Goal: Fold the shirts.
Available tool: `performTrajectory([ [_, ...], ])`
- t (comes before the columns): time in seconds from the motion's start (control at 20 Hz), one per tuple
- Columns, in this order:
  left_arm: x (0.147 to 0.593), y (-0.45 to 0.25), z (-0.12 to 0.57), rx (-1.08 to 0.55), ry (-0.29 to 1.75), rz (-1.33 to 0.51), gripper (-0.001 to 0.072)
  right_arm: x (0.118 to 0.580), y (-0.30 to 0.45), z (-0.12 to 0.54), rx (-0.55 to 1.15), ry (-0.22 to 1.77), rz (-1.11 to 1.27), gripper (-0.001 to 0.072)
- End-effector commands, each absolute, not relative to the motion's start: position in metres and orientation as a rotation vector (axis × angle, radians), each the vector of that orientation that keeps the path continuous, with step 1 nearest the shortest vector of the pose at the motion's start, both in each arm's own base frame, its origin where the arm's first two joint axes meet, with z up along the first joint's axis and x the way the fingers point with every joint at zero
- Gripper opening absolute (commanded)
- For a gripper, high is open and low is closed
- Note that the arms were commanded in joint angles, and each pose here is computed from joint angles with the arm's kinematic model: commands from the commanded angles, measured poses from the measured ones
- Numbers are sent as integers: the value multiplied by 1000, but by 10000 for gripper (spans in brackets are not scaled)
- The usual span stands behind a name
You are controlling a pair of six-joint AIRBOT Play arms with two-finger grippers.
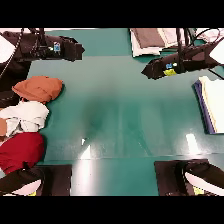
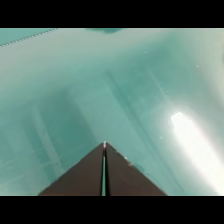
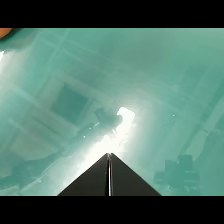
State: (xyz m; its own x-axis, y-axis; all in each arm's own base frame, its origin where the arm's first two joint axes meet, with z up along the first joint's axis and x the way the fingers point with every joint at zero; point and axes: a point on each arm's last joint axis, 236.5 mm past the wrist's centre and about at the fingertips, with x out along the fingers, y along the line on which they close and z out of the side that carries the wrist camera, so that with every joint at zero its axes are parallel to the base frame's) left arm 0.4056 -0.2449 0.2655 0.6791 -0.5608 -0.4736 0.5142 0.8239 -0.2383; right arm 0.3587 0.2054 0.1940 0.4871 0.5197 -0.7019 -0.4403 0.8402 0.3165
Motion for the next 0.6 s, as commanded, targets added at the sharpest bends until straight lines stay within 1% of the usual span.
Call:
performTrajectory([
  [0.0, 406, -245, 266, -88, 559, -605, 24, 358, 207, 193, 100, 891, 589, 18],
  [0.45, 406, -245, 266, -89, 559, -605, 24, 357, 207, 193, 100, 894, 591, 18],
  [0.55, 407, -248, 271, -114, 543, -612, 24, 356, 207, 192, 98, 900, 591, 18],
])
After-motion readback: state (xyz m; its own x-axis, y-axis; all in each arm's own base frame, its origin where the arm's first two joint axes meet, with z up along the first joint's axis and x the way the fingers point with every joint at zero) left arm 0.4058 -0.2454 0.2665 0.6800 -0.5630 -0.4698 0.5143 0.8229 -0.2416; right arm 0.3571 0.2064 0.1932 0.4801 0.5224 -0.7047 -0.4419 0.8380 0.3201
